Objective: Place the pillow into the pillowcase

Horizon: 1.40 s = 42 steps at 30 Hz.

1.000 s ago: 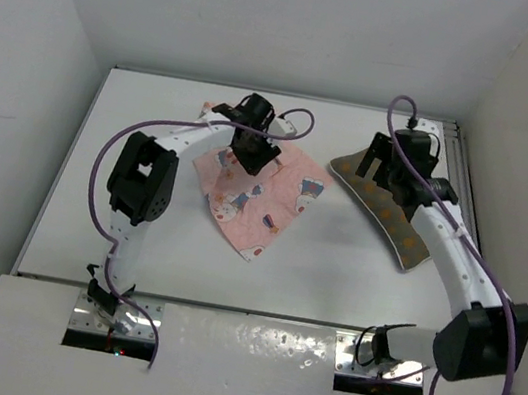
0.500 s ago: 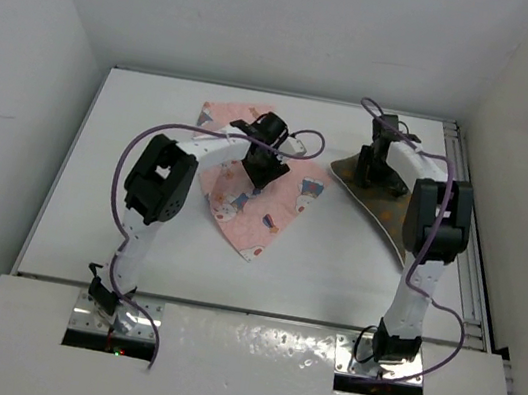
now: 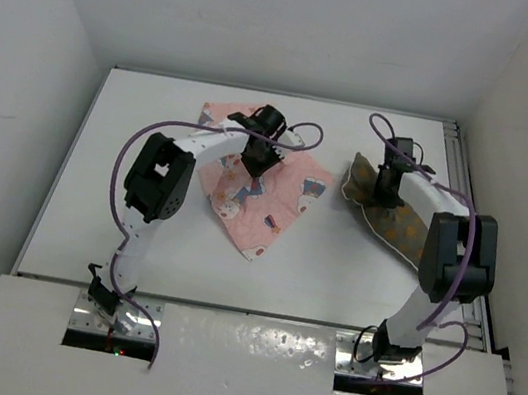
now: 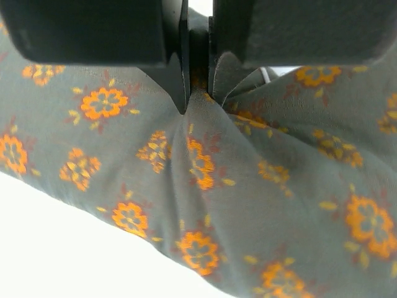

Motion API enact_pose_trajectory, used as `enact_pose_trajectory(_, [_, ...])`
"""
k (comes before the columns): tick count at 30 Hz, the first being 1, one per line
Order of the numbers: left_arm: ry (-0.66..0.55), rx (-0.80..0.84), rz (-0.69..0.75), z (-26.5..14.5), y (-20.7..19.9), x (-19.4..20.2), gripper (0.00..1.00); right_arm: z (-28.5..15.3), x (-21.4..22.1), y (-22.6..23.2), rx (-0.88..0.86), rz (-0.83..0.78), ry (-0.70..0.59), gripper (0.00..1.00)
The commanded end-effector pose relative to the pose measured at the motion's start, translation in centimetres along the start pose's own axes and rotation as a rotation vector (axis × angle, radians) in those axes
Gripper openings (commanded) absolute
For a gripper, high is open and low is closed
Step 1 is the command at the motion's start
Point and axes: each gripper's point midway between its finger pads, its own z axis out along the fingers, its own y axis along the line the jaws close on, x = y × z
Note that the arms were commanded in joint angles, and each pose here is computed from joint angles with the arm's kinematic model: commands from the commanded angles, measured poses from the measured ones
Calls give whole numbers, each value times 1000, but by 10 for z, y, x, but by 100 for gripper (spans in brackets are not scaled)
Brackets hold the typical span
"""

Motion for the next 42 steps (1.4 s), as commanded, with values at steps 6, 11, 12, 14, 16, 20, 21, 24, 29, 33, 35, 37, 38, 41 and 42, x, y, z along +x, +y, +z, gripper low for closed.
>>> enact_pose_trajectory(6, [-146,-16,-11,-68,10,-41,15,-66,9,41,-300,-99,-168,0])
enact_pose_trajectory(11, [-157,-14,-2,-76,9,-44,12,-115,10,111,-560,-170,-294,0])
enact_pose_trajectory(12, [-157,-16,1,-76,10,-44,8,-121,8,121,-587,-175,-308,0])
enact_pose_trajectory(14, [-154,-26,7,-72,12,-42,5,-130,3,146,-634,-185,-331,0])
enact_pose_trajectory(16, [-136,-17,11,-66,10,-37,15,-128,-1,156,-638,-179,-329,0])
enact_pose_trajectory(20, [-68,40,14,-36,-7,-24,51,-120,-1,163,-616,-154,-277,0])
enact_pose_trajectory(21, [-56,41,23,-30,-12,-21,52,-117,1,162,-606,-154,-273,0])
enact_pose_trajectory(24, [-55,1,19,-15,-10,-20,57,-114,3,155,-575,-152,-274,0])
enact_pose_trajectory(29, [-40,-87,-3,-1,7,-16,51,-109,15,149,-558,-154,-249,0])
enact_pose_trajectory(33, [-39,-43,-4,1,-1,-14,34,-105,24,146,-551,-140,-228,0])
enact_pose_trajectory(35, [-43,-19,-4,-1,-5,-14,20,-102,28,145,-548,-133,-219,0])
enact_pose_trajectory(37, [-46,-11,-7,-3,-7,-15,12,-101,30,146,-549,-133,-216,0])
enact_pose_trajectory(38, [-53,-10,-5,-6,-7,-17,3,-99,32,147,-548,-138,-212,0])
enact_pose_trajectory(41, [-59,-12,-7,-15,-6,-20,0,-99,33,148,-547,-151,-204,0])
enact_pose_trajectory(42, [-74,-13,-7,-21,-5,-25,0,-99,34,149,-547,-157,-200,0])
